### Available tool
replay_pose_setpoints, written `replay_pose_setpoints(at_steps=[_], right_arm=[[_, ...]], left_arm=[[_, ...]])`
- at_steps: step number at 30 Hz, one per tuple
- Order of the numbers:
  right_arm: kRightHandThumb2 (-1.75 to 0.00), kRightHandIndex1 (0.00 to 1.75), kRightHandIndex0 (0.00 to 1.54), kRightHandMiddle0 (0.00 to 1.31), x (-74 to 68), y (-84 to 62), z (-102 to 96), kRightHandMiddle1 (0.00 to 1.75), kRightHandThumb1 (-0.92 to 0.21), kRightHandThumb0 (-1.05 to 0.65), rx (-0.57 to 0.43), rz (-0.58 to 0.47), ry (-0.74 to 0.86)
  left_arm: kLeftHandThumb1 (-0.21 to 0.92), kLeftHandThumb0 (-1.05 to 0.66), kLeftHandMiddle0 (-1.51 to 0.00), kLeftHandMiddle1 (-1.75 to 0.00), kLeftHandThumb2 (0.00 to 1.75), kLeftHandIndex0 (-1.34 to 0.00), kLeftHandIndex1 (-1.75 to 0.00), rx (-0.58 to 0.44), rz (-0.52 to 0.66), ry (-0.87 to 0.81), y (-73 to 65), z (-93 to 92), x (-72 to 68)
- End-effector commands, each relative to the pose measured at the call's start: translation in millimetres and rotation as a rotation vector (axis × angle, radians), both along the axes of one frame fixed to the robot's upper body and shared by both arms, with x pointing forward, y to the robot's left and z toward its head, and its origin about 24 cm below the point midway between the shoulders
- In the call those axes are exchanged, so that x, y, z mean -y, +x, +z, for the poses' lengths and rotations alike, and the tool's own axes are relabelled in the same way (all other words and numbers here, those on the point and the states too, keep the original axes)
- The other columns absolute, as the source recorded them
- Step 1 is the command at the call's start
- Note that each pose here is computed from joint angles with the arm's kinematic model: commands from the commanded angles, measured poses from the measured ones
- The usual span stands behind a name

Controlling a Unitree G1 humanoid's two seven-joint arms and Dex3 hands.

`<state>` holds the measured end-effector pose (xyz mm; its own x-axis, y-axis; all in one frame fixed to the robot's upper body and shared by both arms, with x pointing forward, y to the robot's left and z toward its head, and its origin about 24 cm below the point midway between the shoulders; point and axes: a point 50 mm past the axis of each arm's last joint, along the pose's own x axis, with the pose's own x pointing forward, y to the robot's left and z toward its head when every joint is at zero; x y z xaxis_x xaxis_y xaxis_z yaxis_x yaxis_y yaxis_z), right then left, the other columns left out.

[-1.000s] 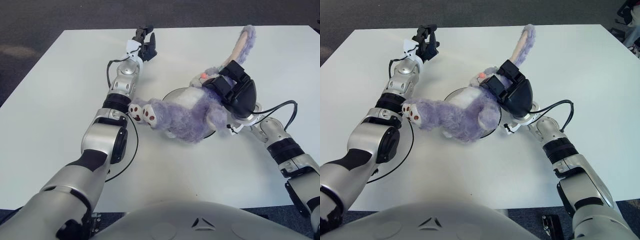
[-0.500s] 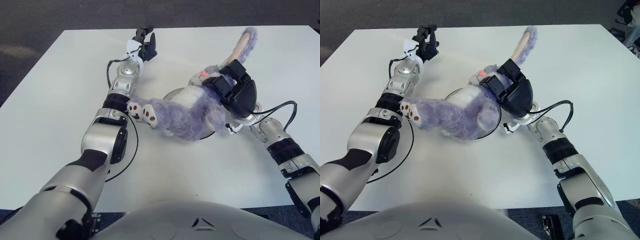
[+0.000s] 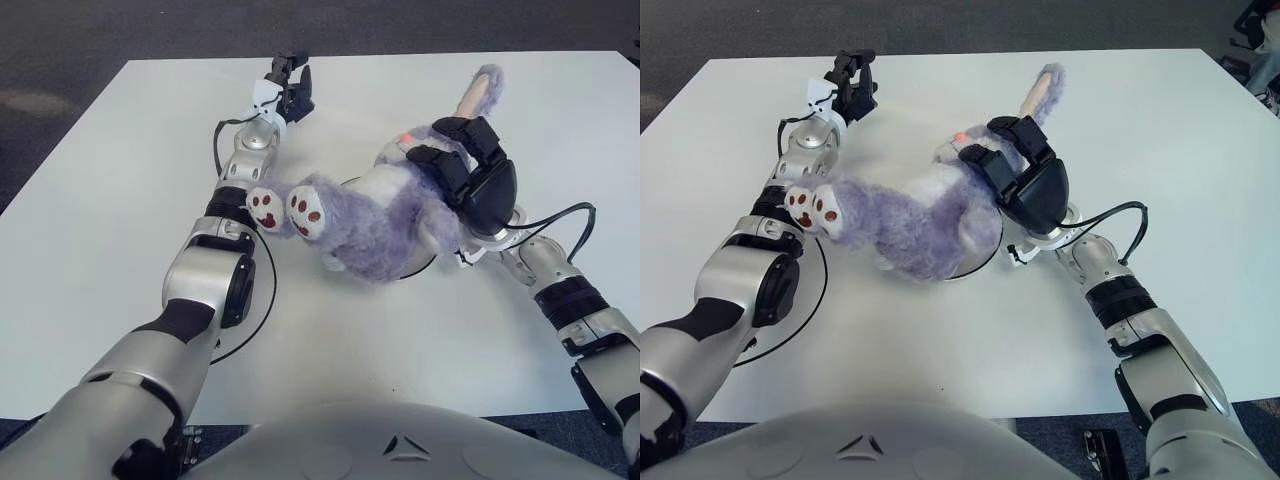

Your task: Put the doll into the plate.

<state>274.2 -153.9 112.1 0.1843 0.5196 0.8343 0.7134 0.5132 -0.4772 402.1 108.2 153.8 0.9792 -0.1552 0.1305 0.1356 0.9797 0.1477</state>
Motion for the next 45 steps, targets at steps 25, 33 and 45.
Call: replay_pose_setpoints(at_steps=[25,33,45], right_arm=[[-1.0,0.0,0.0,0.0,12.9,-2.0,10.7,0.12,-0.92,-1.04,0.026,0.001,0.097],[-0.91,0.0,0.0,0.0,20.9,-3.8,12.4,0.14,-0.92,-1.05,0.007,-0.001,0.081],[-0.84,0.0,0.0,0.0,32.0,-8.8,15.3,0.19,-0.92,-1.05,-0.038,-0.023,0.03]], left_arm=[[0.92,-0.43,-0.03,-1.04,0.85,0.0,-1.31,-0.002,-0.018,-0.038,-1.3,-5.9,-0.6],[0.92,-0.42,-0.01,-0.99,0.85,0.0,-1.24,-0.001,-0.035,-0.04,-1.1,-7.6,-1.0],[0.92,-0.42,-0.02,-0.92,0.83,0.0,-0.95,-0.002,-0.035,-0.026,-0.9,-9.2,0.1]])
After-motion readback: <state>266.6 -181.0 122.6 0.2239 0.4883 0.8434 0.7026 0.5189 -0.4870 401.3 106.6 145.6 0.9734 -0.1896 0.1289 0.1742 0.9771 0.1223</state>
